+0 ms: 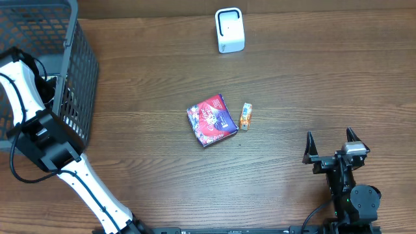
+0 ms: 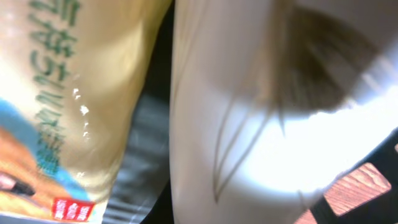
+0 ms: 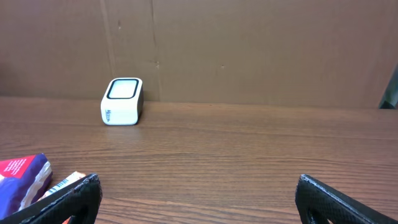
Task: Scan the item barcode
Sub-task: 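Reach the left gripper into the basket and grasp the white-gold tube, then carry the white tube to the scanner and set it on the table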
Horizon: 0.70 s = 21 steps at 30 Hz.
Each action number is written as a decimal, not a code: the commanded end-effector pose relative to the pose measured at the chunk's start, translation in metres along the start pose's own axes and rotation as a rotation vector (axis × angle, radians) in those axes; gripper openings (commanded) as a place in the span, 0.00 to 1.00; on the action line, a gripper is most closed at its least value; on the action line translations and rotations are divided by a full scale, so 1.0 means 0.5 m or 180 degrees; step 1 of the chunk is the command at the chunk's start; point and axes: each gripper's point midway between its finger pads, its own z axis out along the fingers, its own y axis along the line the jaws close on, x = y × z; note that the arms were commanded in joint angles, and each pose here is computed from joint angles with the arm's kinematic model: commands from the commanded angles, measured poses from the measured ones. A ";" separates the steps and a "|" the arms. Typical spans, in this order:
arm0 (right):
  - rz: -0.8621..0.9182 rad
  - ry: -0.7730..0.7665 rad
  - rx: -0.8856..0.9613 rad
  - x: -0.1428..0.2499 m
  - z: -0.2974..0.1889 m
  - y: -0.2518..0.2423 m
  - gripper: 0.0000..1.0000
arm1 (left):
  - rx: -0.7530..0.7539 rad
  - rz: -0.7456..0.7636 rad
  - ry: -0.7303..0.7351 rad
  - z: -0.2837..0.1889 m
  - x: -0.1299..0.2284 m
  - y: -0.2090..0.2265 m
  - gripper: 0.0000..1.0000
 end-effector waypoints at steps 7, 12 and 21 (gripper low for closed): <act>-0.0006 -0.0017 0.0012 0.003 0.000 -0.001 1.00 | 0.0479 -0.0423 -0.0842 -0.194 -0.031 -0.057 0.04; -0.0004 -0.0017 0.0013 0.003 0.000 -0.001 1.00 | 0.0586 -0.0528 -0.1635 -0.379 0.002 -0.060 0.04; -0.0004 -0.0017 0.0012 0.003 0.000 -0.001 1.00 | 0.0838 -0.0624 -0.3010 -0.684 0.172 -0.082 0.04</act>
